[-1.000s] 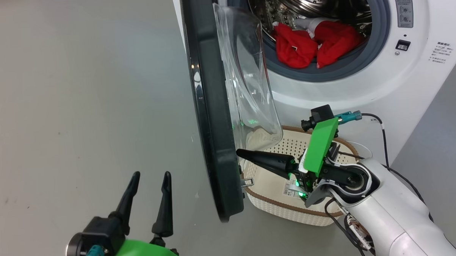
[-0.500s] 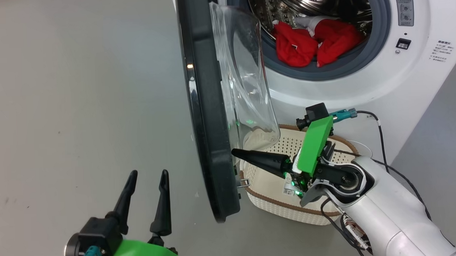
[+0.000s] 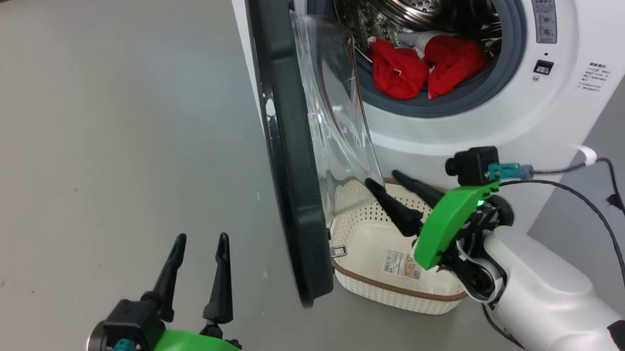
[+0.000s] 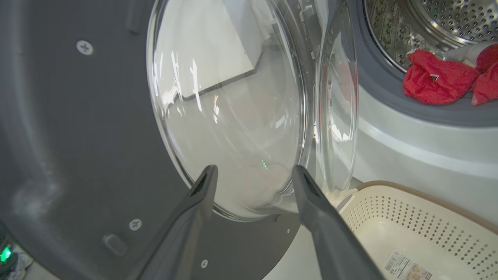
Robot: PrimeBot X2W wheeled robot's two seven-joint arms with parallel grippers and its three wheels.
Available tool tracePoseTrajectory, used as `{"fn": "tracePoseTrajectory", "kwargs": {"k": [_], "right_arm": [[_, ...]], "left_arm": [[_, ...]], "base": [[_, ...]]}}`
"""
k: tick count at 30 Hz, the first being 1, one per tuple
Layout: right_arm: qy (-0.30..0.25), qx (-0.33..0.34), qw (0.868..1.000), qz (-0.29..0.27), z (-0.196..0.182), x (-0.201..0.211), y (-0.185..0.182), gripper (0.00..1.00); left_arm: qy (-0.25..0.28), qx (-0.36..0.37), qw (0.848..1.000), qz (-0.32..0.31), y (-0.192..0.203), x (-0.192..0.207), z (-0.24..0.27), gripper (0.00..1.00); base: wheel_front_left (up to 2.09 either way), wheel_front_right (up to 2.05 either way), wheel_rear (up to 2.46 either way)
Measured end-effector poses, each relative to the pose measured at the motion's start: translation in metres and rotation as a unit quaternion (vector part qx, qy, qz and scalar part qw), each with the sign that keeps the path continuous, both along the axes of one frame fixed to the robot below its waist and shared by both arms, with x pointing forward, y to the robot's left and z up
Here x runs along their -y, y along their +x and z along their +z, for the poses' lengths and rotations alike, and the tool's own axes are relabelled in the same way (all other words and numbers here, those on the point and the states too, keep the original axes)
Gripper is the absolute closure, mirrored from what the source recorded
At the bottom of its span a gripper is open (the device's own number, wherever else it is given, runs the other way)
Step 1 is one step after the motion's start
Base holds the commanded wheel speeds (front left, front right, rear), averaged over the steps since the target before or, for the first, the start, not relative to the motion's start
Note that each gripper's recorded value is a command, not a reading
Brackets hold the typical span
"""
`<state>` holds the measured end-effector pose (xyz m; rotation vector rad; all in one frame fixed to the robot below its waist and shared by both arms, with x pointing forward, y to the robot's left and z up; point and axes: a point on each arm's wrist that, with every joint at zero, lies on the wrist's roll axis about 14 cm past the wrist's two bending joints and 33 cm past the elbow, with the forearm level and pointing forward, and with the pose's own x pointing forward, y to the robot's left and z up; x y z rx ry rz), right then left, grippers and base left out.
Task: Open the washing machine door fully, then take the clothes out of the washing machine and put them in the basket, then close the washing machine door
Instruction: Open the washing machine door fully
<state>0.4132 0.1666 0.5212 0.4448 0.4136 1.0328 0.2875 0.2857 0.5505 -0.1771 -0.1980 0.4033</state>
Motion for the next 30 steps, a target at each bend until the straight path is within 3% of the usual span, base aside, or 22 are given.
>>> {"fn": "tracePoseTrajectory", "kwargs": {"k": [8, 13, 21, 30], "right_arm": [[-0.023, 0.169, 0.982, -0.081, 0.012, 0.023, 0.029, 0.0], [0.009, 0.245, 0.961, -0.126, 0.049, 0.039, 0.035, 0.0], [0.004, 0.28, 0.945, -0.172, 0.044, 0.08, 0.012, 0.0], [0.008, 0.267, 0.941, -0.207, 0.039, 0.109, 0.004, 0.0]], "left_arm": [[0.002, 0.016, 1.0, 0.005, -0.002, -0.001, 0.006, 0.0], [-0.001, 0.017, 1.0, 0.009, -0.004, -0.001, 0.004, 0.0], [-0.001, 0.023, 1.0, 0.009, -0.004, 0.0, 0.006, 0.0], [0.011, 0.036, 0.999, 0.014, -0.004, -0.002, 0.016, 0.0]], "base": [[0.0, 0.0, 0.0], [0.0, 0.0, 0.0], [0.0, 0.0, 0.0], [0.0, 0.0, 0.0]]}}
